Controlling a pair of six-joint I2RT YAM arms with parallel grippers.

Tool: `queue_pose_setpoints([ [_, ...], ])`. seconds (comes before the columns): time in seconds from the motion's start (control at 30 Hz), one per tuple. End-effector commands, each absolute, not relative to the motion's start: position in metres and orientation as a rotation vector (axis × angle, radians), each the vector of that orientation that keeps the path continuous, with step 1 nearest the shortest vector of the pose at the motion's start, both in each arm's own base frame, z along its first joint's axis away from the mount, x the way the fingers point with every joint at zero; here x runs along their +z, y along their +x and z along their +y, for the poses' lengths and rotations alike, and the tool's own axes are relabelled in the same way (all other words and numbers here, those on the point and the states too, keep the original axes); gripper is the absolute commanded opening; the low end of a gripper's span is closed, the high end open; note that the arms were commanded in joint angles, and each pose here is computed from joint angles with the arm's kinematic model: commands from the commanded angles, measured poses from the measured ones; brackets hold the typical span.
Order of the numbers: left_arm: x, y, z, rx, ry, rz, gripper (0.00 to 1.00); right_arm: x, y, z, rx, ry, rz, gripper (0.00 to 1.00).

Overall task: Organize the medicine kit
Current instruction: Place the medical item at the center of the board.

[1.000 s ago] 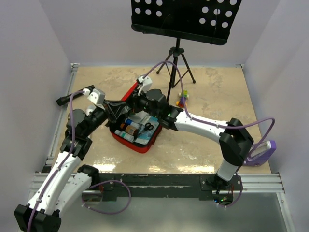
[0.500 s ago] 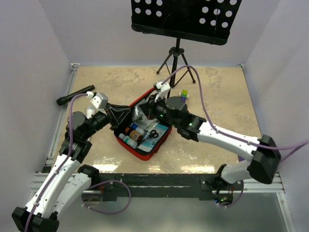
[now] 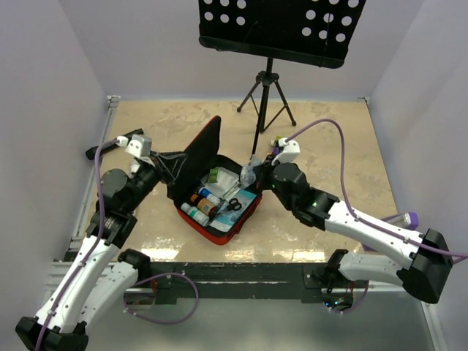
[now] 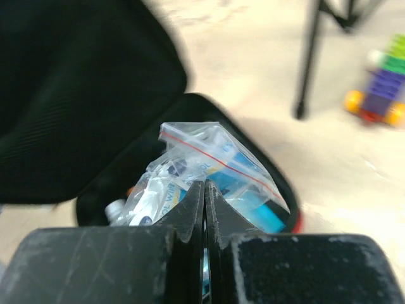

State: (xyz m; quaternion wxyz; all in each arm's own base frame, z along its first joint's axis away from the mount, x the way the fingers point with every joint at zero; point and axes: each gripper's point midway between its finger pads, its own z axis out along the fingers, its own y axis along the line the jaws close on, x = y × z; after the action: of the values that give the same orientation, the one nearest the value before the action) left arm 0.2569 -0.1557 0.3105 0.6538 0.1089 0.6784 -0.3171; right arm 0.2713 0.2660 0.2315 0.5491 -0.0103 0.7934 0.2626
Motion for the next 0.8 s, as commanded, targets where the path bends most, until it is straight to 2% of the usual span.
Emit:
queue_pose_setpoints([
  [0.0,0.272,0.272,-0.122,-0.553,0.022,1.727,0.0,0.19,0.293,0.205,0.382,0.259,1.954,0.0],
  [0.17,0.27,0.271,-0.11,-0.51,-0.038,1.721,0.0,0.143,0.311,0.163,0.319,0.457,2.031,0.0],
  [0.43,0.284,0.254,-0.135,-0.636,0.13,1.671,0.0,0.107,0.304,0.168,0.38,0.472,2.119,0.0],
  [0.53,0.287,0.249,-0.144,-0.684,0.183,1.653,0.0,0.13,0.303,0.181,0.477,0.392,2.081,0.37],
  [0.57,0.288,0.248,-0.145,-0.693,0.19,1.652,0.0,0.146,0.301,0.183,0.523,0.382,2.04,0.46],
  [0.6,0.286,0.248,-0.146,-0.696,0.193,1.656,0.0,0.164,0.3,0.186,0.578,0.38,1.98,0.58],
  [0.67,0.287,0.247,-0.147,-0.699,0.203,1.655,0.0,0.198,0.294,0.187,0.657,0.382,1.882,0.72],
  [0.77,0.287,0.246,-0.15,-0.717,0.214,1.653,0.0,0.232,0.291,0.199,0.744,0.351,1.817,0.81],
])
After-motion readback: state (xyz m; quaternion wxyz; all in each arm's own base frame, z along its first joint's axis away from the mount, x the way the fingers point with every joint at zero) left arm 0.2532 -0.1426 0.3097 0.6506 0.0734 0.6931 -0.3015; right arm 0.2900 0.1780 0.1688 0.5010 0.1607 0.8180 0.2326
